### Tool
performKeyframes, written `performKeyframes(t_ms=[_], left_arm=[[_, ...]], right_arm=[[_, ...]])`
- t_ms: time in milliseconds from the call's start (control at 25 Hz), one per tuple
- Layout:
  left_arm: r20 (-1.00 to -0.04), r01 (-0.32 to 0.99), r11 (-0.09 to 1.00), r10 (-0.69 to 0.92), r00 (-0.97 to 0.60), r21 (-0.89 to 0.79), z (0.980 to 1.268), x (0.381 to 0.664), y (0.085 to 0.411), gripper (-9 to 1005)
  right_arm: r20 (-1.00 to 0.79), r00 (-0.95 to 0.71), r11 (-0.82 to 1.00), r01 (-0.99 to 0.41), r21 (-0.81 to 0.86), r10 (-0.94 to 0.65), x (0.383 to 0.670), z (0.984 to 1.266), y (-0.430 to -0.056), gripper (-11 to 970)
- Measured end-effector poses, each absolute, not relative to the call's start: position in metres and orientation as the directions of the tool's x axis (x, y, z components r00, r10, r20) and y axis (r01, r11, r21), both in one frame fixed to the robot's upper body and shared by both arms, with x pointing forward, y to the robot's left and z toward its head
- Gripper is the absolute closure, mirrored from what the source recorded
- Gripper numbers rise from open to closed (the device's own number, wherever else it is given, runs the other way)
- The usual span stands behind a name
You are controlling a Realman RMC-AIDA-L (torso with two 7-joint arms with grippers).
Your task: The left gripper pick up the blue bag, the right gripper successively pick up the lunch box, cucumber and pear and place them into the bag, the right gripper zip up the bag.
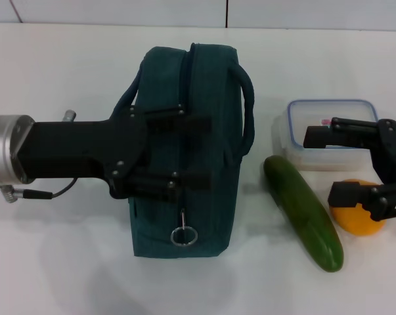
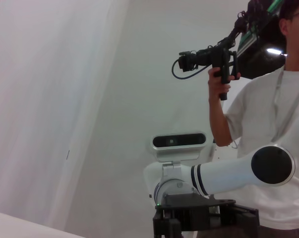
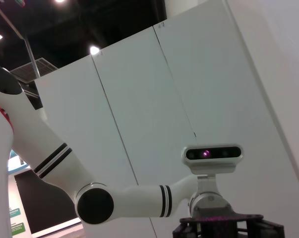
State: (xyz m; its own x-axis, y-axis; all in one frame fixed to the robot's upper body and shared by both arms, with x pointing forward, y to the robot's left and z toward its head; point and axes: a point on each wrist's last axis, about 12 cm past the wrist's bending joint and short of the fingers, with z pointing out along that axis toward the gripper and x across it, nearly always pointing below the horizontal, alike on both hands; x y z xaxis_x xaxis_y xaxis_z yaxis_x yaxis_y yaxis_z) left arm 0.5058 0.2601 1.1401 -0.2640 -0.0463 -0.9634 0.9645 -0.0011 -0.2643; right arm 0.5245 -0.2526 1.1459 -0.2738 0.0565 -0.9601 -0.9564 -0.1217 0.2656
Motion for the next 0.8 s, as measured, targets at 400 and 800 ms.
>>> performKeyframes(t_ms=[400, 800], left_arm=[[-0.961, 0.962, 0.006, -0.05, -0.271, -0.272, 1.138, 0.503, 0.262, 113], [-0.938, 0.936, 0.081, -0.078, -0.338, -0.344, 1.154, 0.51, 0.277, 114]], right_arm=[[-0.96, -0.275, -0.125, -0.956, 0.267, 0.059, 0.524, 1.145, -0.251, 110], [-0.957, -0.285, -0.126, -0.953, 0.277, 0.049, 0.521, 1.142, -0.253, 117]])
